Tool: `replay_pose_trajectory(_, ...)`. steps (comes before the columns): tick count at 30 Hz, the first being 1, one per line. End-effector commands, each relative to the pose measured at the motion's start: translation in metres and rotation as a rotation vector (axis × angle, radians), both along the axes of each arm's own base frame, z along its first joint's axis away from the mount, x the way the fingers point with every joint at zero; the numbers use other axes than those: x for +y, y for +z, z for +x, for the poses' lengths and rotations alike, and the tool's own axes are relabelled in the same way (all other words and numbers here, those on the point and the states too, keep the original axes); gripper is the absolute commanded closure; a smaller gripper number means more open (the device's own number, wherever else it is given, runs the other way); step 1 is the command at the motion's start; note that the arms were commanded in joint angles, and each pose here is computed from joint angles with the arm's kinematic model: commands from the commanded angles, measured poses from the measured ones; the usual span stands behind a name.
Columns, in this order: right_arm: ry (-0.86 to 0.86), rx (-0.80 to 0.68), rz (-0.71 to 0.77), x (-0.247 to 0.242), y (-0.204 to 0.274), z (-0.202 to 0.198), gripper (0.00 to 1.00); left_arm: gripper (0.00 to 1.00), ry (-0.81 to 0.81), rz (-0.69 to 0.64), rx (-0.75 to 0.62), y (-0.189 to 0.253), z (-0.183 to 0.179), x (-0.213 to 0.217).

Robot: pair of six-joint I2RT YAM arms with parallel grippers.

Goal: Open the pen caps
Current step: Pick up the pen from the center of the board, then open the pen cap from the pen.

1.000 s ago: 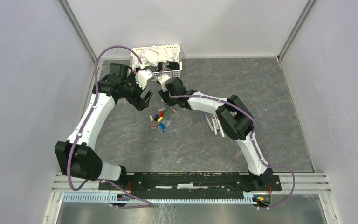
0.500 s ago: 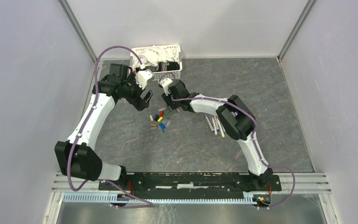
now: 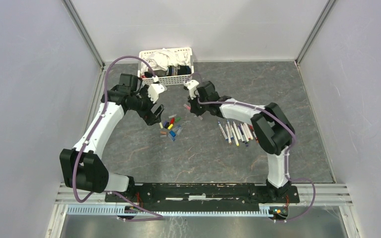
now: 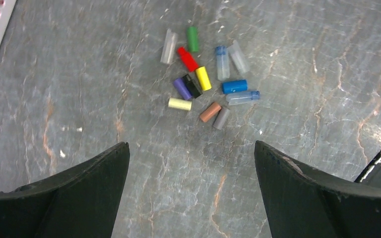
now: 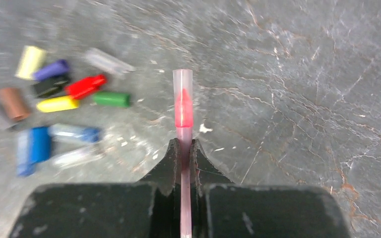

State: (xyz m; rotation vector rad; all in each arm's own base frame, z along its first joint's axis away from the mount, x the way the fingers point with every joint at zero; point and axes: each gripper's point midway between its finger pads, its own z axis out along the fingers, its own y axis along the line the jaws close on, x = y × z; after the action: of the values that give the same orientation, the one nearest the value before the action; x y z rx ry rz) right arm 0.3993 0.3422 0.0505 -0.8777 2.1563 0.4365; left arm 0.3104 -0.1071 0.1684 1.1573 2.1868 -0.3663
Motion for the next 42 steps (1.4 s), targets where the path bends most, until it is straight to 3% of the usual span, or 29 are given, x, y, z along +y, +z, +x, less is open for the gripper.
replay_pose_trajectory(1,0.212,0.021,0.257,0.03,0.088,-0.046,1.0,0.0,-0.222,-0.081,-0.074,0.011,-0.007,-0.024)
replay_pose_trajectory(9,0.502,0.267,0.497,0.039,0.12,-0.147,1.0,0.0,-0.507,-0.086,-0.118,0.003,-0.032,-0.057)
replay_pose_trajectory(19,0.584,0.355,0.539,0.048,0.128,-0.17,1.0,0.01,-0.687,-0.057,-0.056,-0.013,-0.062,-0.084)
replay_pose_trajectory(23,0.583,0.375,0.544,0.05,0.126,-0.171,1.0,0.19,-0.743,-0.051,-0.002,-0.021,-0.076,-0.091)
replay_pose_trajectory(28,0.561,0.393,0.557,0.052,0.125,-0.17,1.0,0.57,-0.763,-0.054,0.021,-0.023,-0.081,-0.093)
replay_pose_trajectory(32,0.533,0.439,0.57,0.053,0.119,-0.17,0.81,0.94,-0.771,-0.058,0.015,-0.02,-0.082,-0.096)
replay_pose_trajectory(35,0.54,0.459,0.598,0.053,0.117,-0.176,0.66,0.98,-0.768,-0.053,0.004,-0.018,-0.08,-0.096)
replay_pose_trajectory(42,0.581,0.494,0.607,0.056,0.117,-0.189,0.66,0.98,-0.76,-0.059,0.004,-0.017,-0.076,-0.099)
